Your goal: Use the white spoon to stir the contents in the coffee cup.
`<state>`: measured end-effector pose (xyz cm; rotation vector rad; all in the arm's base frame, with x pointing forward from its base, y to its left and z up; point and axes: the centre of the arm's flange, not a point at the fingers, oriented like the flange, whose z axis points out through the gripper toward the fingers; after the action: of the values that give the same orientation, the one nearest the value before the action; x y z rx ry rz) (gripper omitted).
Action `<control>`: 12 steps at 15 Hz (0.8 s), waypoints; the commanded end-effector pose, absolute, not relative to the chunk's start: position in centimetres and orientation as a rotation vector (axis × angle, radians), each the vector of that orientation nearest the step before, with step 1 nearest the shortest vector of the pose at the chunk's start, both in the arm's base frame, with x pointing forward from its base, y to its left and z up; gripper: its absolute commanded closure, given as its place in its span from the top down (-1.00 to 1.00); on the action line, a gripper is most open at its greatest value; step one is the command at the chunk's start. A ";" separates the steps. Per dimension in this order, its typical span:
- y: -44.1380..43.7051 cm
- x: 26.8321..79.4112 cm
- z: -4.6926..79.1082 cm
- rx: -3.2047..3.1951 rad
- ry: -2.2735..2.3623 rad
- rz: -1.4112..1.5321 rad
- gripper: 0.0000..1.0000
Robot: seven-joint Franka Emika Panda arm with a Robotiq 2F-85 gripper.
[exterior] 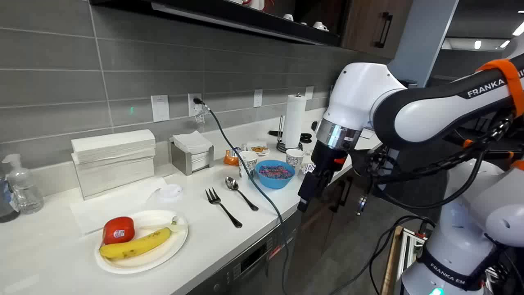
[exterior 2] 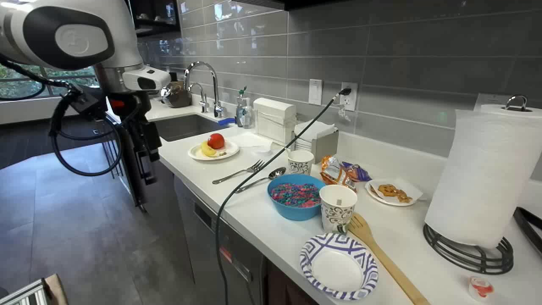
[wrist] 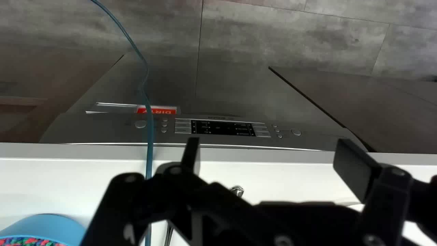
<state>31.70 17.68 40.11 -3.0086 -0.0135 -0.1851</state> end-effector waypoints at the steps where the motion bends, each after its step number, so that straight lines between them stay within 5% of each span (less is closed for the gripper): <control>1: 17.7 31.7 40.1 -3.009 -0.014 -0.185 1.00; 6: 17.7 31.7 40.1 -3.009 -0.013 -0.185 1.00; 12: 13.6 38.8 39.8 -2.991 0.452 -0.318 1.00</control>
<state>34.14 15.15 40.41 -2.9985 0.2332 -0.2781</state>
